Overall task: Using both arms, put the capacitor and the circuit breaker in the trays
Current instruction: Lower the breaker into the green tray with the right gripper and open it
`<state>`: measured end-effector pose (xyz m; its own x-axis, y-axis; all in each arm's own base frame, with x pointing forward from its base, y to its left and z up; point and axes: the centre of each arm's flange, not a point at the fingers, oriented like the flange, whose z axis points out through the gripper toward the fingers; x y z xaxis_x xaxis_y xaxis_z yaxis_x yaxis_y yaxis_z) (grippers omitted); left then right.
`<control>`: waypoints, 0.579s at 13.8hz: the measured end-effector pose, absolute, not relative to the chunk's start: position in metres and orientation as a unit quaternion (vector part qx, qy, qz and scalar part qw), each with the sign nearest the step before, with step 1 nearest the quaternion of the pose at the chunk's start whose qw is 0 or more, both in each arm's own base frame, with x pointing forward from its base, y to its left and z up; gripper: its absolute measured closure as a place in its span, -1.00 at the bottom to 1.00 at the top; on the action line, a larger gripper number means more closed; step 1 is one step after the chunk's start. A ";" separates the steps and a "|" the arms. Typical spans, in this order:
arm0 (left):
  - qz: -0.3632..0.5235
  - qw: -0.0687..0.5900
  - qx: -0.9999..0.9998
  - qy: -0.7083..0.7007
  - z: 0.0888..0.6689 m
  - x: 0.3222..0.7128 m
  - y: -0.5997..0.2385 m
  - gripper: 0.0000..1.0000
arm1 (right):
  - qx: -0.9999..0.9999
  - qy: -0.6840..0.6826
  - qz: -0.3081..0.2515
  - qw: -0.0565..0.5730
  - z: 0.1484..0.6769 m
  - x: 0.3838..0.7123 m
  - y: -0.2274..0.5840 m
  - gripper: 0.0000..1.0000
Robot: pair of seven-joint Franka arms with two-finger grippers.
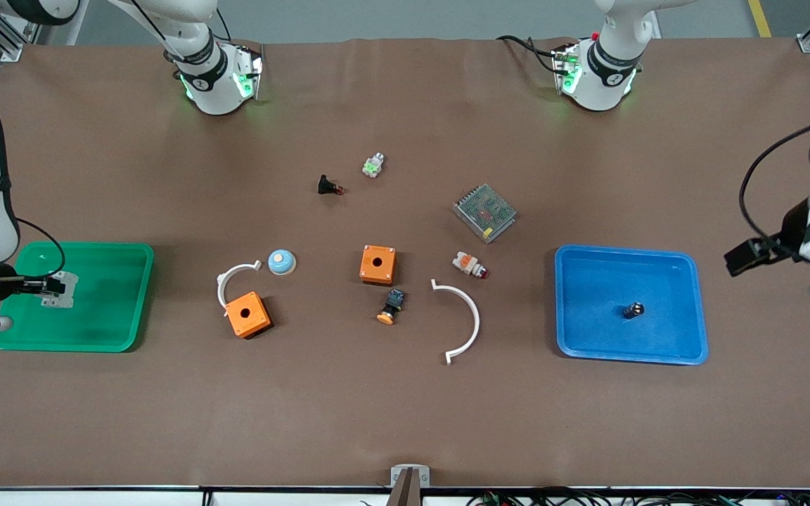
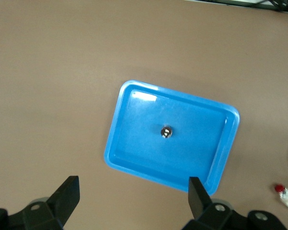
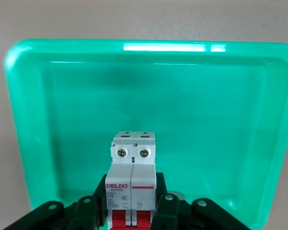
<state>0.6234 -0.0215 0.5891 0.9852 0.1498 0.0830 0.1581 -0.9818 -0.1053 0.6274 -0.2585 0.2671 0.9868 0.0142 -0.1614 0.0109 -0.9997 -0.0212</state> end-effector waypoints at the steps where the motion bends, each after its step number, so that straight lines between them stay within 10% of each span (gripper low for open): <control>1: -0.036 0.049 -0.996 -0.073 0.605 0.613 -0.024 -1.00 | -0.996 -0.009 0.083 0.010 0.256 0.628 -0.262 0.20; 8: -0.006 0.031 -0.999 -0.035 0.663 0.550 -0.020 -1.00 | -0.997 -0.010 0.072 0.008 0.225 0.652 -0.262 0.20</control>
